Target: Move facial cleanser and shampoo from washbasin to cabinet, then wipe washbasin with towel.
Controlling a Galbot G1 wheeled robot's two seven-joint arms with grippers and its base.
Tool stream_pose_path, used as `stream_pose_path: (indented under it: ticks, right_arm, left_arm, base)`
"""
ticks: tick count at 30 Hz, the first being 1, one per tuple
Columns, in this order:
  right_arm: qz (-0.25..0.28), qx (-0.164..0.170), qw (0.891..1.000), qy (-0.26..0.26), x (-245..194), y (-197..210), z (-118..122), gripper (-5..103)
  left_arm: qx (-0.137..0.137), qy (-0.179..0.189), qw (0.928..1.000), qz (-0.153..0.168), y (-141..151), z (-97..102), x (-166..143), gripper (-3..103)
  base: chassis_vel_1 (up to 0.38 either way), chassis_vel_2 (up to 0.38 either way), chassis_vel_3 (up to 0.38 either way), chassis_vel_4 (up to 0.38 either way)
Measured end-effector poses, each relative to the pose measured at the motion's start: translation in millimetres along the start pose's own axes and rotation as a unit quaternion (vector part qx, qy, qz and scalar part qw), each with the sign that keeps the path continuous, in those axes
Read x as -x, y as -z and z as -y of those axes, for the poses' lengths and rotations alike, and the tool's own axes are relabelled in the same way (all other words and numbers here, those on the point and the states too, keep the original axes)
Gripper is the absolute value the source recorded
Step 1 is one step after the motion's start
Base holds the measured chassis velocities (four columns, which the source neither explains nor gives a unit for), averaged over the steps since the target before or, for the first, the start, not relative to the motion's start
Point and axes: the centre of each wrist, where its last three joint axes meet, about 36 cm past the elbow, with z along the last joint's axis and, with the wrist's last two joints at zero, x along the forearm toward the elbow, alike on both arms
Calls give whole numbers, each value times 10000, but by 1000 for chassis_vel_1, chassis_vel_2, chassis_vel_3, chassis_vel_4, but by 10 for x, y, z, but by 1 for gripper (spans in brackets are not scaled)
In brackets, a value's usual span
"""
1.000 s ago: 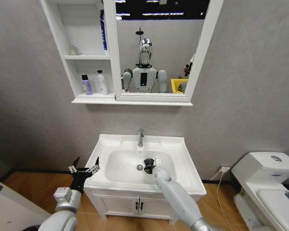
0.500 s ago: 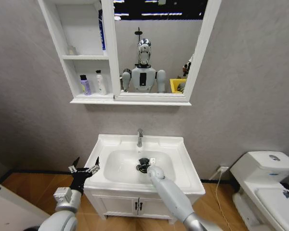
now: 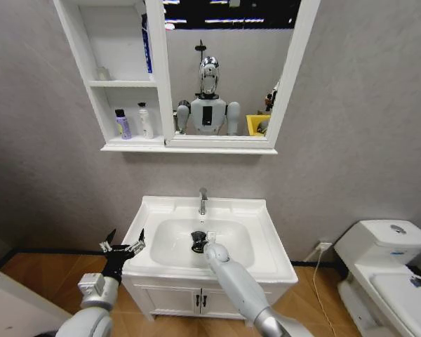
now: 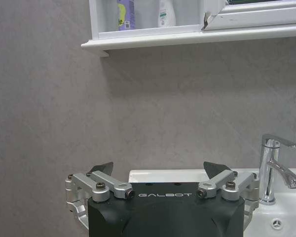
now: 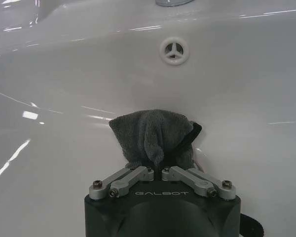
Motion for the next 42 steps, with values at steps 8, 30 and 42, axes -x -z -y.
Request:
stream_pose_path:
  ticks: [8, 30, 42]
  right_arm:
    - [-1, 47, 9992, -386, -110, -10, 246, 2]
    - [855, -494, 9798, -1740, -625, -137, 636, 2]
    - [2645, -1585, 9155, -2583, -956, 157, 870, 2]
  left_arm:
    - [0, 0, 10000, 0, 0, 0, 0, 100]
    - [0, 0, 10000, 0, 0, 0, 0, 100]
    - [0, 0, 10000, 0, 0, 0, 0, 100]
  base:
    - [0, 0, 0, 0]
    - [0, 0, 0, 0]
    - [0, 0, 0, 0]
